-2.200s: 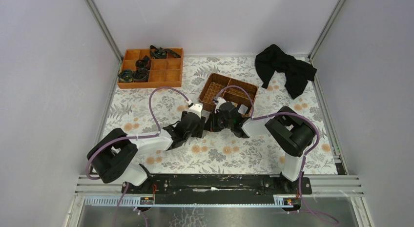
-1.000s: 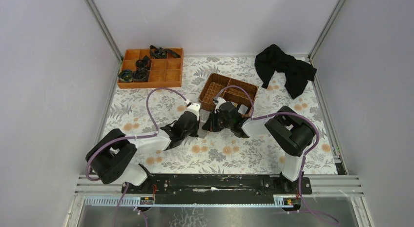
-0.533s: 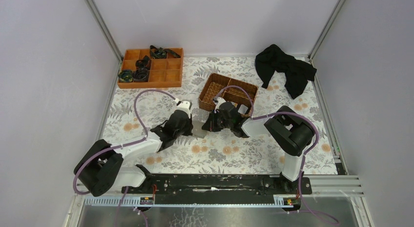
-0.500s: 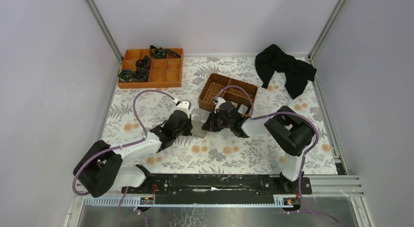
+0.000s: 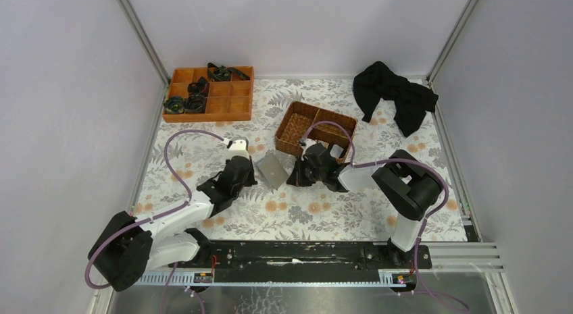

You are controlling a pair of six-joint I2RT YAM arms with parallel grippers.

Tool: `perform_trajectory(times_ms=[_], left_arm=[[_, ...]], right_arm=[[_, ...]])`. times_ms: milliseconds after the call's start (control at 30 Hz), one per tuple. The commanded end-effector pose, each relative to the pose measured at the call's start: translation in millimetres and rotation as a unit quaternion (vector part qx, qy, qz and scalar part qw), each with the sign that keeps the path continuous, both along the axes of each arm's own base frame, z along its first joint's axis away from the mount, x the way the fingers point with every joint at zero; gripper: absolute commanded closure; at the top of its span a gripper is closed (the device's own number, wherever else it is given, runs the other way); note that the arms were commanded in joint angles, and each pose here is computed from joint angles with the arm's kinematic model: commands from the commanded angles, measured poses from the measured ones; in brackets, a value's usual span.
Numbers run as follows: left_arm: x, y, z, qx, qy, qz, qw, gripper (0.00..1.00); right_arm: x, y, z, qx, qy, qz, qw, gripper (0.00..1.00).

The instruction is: Take the credit cards out of the card holder

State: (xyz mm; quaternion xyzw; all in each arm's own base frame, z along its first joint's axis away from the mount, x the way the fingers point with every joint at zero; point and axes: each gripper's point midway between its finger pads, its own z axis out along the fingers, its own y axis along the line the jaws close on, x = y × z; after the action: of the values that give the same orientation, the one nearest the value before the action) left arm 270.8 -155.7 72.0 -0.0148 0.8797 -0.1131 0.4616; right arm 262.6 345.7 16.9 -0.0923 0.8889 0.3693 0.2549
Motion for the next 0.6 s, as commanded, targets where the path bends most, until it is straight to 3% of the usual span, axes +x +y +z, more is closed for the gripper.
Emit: perform_trajectory(times_ms=[0, 300, 467, 567], left_arm=[[12, 28, 2, 0.04, -0.014, 0.071, 0.997, 1.0], [14, 11, 2, 0.013, -0.015, 0.041, 0.999, 1.0], [10, 4, 10, -0.011, -0.023, 0.023, 0.999, 1.0], [10, -6, 34, -0.047, -0.047, 0.003, 0.998, 1.0]], right_arm=[[-55, -73, -59, -0.166, 0.09, -0.008, 0.982, 1.0], [-48, -58, 6, -0.159, 0.003, 0.007, 0.987, 1.0], [-28, -54, 21, -0.181, -0.046, 0.009, 0.982, 0.54], [-20, -51, 29, -0.182, -0.062, 0.005, 0.981, 0.49]])
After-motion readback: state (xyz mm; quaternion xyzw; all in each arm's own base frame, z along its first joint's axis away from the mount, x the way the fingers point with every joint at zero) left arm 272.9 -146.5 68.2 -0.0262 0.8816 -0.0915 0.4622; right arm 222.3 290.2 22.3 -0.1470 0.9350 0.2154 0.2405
